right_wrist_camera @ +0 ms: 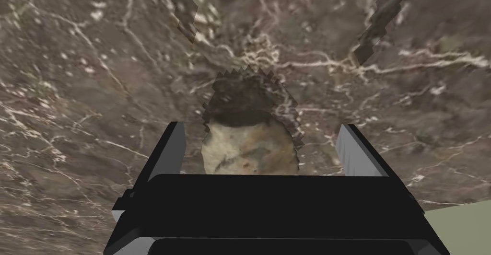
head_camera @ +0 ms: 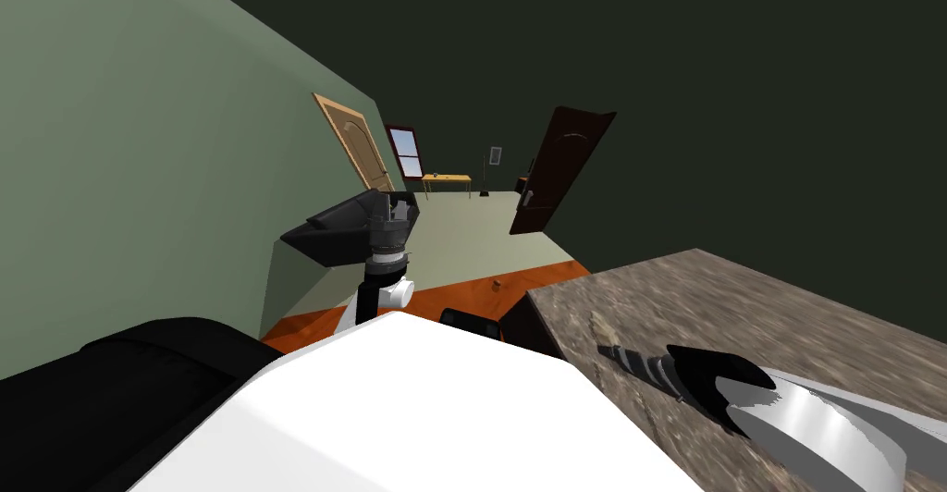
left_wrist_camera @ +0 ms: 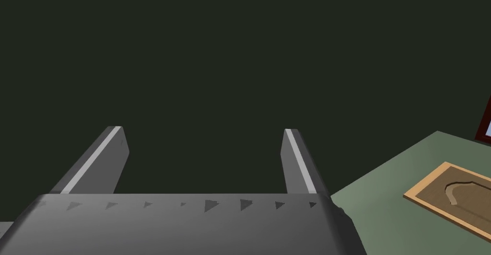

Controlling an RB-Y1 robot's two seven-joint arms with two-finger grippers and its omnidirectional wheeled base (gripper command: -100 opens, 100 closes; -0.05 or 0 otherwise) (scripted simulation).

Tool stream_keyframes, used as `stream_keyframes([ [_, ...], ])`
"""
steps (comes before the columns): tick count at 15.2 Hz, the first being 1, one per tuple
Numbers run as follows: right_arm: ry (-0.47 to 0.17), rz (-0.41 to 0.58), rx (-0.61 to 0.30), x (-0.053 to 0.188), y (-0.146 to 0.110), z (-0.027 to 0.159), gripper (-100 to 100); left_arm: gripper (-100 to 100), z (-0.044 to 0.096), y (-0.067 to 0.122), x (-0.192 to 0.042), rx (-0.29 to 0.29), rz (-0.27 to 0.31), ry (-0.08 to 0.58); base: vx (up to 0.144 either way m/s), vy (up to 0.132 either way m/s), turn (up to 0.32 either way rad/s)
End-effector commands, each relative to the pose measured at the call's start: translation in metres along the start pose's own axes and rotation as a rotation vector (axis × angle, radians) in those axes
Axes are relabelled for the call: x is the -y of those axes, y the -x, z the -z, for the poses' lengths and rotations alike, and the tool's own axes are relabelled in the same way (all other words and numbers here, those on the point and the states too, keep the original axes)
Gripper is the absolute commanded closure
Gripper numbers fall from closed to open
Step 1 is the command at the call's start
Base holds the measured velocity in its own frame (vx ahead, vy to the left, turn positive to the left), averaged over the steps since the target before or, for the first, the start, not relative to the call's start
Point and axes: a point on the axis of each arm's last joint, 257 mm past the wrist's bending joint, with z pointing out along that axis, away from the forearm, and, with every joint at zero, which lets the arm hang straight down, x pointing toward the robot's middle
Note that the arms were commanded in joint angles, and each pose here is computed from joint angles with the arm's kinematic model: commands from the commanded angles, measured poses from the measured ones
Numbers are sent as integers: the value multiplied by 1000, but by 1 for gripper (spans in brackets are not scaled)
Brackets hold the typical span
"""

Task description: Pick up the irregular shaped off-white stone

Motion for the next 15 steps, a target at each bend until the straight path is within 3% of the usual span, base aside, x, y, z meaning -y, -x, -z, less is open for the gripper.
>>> stream_keyframes([
  [1,0,0,0,0,0,0,-100,0,0,0,0,0,0,0,24,0,2],
  [3,-6,-25,0,10,-11,-10,-100,0,0,0,0,0,0,0,1,3,151],
  [10,-10,-45,0,18,-20,-17,-100,0,0,0,0,0,0,0,-7,1,75],
  [11,-10,-46,0,18,-21,-18,100,0,0,0,0,0,0,0,0,0,0],
  [15,-12,-45,0,19,-21,-18,100,0,0,0,0,0,0,0,0,-2,-3],
])
